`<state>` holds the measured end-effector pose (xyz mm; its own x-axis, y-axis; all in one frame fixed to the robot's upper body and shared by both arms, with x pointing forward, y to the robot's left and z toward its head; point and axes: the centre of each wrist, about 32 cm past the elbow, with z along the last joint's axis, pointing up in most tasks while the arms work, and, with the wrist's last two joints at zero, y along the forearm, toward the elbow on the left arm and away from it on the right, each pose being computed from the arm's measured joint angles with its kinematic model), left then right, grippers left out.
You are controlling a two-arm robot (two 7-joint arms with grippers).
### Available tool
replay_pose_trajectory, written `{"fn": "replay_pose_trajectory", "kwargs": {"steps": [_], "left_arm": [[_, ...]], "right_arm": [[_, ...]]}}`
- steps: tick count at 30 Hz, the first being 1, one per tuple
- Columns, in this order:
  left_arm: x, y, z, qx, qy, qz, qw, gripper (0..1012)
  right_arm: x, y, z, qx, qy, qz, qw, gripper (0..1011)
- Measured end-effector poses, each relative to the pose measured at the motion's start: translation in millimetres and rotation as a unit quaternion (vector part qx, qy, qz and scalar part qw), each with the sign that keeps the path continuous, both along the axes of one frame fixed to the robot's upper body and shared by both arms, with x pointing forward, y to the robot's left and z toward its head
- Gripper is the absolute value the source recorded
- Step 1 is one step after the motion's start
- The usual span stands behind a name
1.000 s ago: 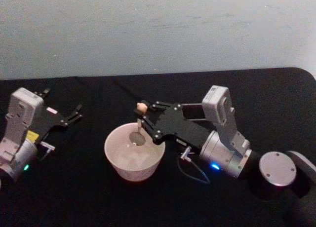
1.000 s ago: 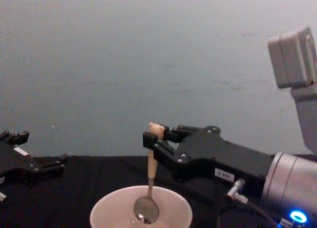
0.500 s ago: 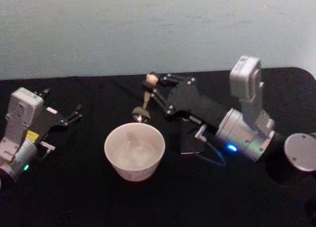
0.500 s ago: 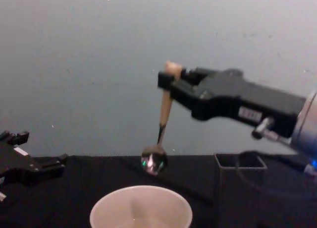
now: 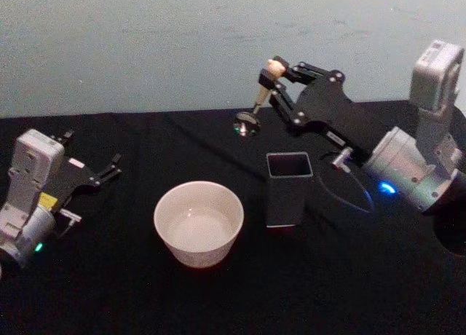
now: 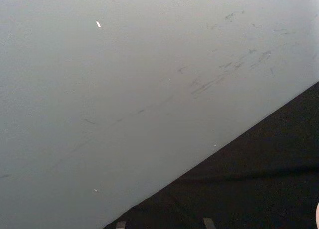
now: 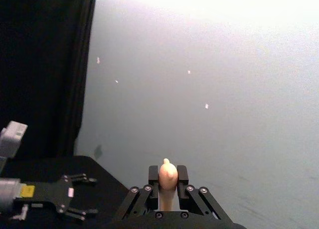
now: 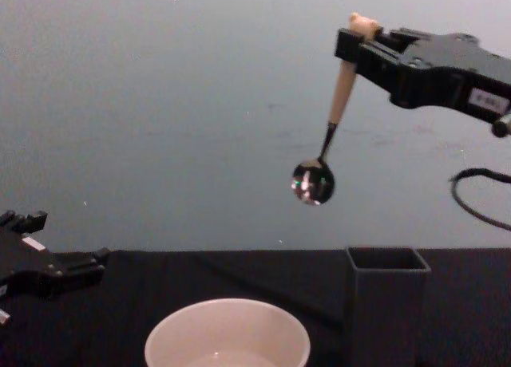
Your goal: Pick up the stirring spoon with one hand, stir inside the cup, then place it back in its original position.
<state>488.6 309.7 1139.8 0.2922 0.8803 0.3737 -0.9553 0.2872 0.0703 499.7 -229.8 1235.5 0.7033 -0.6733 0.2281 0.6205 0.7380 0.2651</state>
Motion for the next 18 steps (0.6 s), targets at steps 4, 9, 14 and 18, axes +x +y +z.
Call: {"fn": "replay_pose_trajectory", "kwargs": {"steps": [4, 9, 14, 18], "left_arm": [[0.0, 0.0, 0.0, 0.0, 0.0, 0.0, 1.0, 1001], [0.0, 0.0, 0.0, 0.0, 0.0, 0.0, 1.0, 1001], [0.0, 0.0, 0.0, 0.0, 0.0, 0.0, 1.0, 1001], [0.0, 0.0, 0.0, 0.0, 0.0, 0.0, 1.0, 1001]], "right_arm": [[-3.6, -9.3, -1.1, -0.004, 0.003, -0.013, 0.9999, 212], [-8.8, -20.4, -4.7, -0.009, 0.016, -0.034, 0.9993, 212], [-11.9, -26.4, -7.8, -0.014, 0.028, -0.046, 0.9985, 212], [-14.6, -30.3, -9.4, -0.016, 0.037, -0.053, 0.9978, 212]]}}
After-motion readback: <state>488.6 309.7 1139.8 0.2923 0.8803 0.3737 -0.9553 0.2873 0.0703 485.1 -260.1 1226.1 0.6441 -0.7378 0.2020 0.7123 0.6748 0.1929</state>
